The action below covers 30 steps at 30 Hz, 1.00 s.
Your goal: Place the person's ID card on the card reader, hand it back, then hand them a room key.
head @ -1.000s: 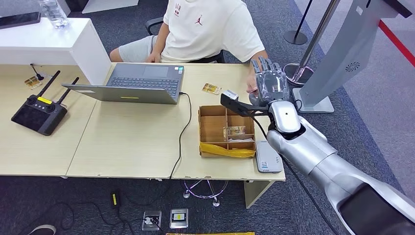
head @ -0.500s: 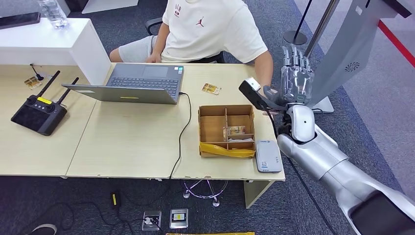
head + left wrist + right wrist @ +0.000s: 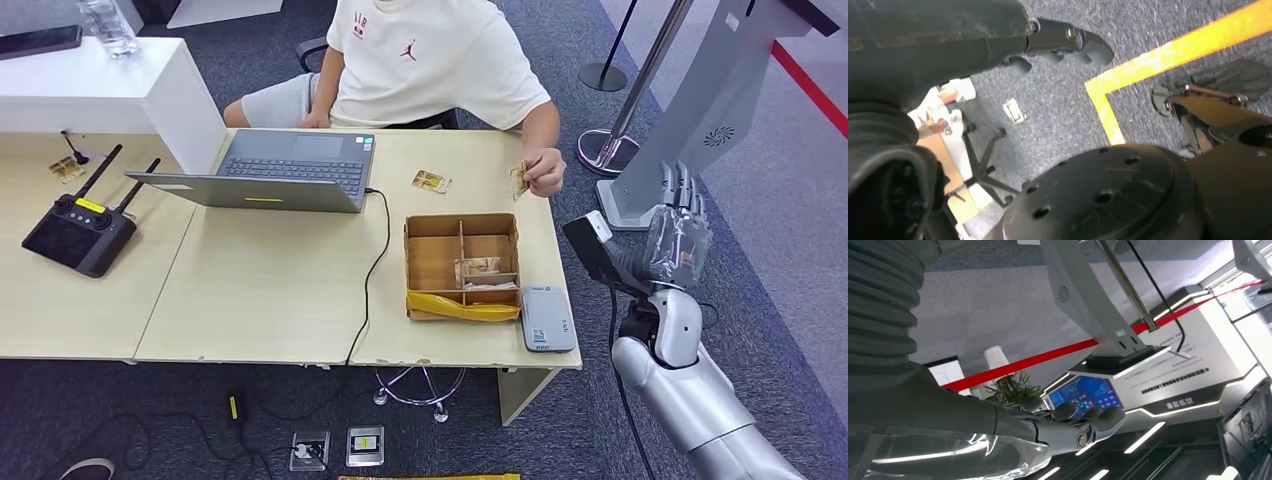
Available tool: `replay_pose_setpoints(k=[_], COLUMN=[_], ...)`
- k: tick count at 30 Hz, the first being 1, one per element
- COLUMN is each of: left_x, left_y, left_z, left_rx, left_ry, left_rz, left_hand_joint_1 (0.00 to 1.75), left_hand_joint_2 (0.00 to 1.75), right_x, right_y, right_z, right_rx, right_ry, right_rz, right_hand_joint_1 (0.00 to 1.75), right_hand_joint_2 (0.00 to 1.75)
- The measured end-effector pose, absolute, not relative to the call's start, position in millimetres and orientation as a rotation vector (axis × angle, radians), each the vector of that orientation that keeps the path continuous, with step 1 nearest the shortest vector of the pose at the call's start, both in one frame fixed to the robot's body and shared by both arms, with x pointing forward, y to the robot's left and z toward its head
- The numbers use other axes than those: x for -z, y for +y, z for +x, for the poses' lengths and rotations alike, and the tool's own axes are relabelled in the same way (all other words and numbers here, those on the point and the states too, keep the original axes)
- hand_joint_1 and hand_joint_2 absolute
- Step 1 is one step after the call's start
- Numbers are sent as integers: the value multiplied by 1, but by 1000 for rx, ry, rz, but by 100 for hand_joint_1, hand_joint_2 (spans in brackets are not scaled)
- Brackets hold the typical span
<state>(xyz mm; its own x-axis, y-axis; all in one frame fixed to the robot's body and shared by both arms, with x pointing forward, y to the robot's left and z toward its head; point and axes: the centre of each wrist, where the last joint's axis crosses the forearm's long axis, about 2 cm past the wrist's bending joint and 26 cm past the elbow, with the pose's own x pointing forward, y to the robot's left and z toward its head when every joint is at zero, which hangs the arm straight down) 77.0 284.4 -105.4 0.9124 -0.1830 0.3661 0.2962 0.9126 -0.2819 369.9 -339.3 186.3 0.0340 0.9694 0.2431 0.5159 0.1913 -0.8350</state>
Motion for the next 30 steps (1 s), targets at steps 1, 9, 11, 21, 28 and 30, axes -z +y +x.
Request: replay_pose_setpoints(k=[1,9,11,21,28,30], left_x=[105,107,107,107,107,107], left_y=[285,288,288,287,286,286], left_z=[77,69,69,70,71,72], left_rx=[246,180,161,59,-3,-11], left_ry=[-344,-359,-366,-419,-438,-439], left_rz=[-339,-332,-331,-330,-325,-324], left_hand_joint_1=[0,0,0,0,0,0], left_hand_joint_2=[0,0,0,0,0,0], right_x=[-183,-145,-138,-61,-2,7], right_y=[-345,-406,-426,-495,-481,-475], right_z=[366,324,315,235,176,167], right_rx=[-655,-437,-377,-222,-138,-97], right_ry=[-1603,-1572,-1568,-1157,-833,-768], right_rz=[-1439,-1393,-1415,-1555,-1452,-1421], right_hand_joint_1=[0,0,0,0,0,0], right_hand_joint_2=[175,175,175,175,175,175])
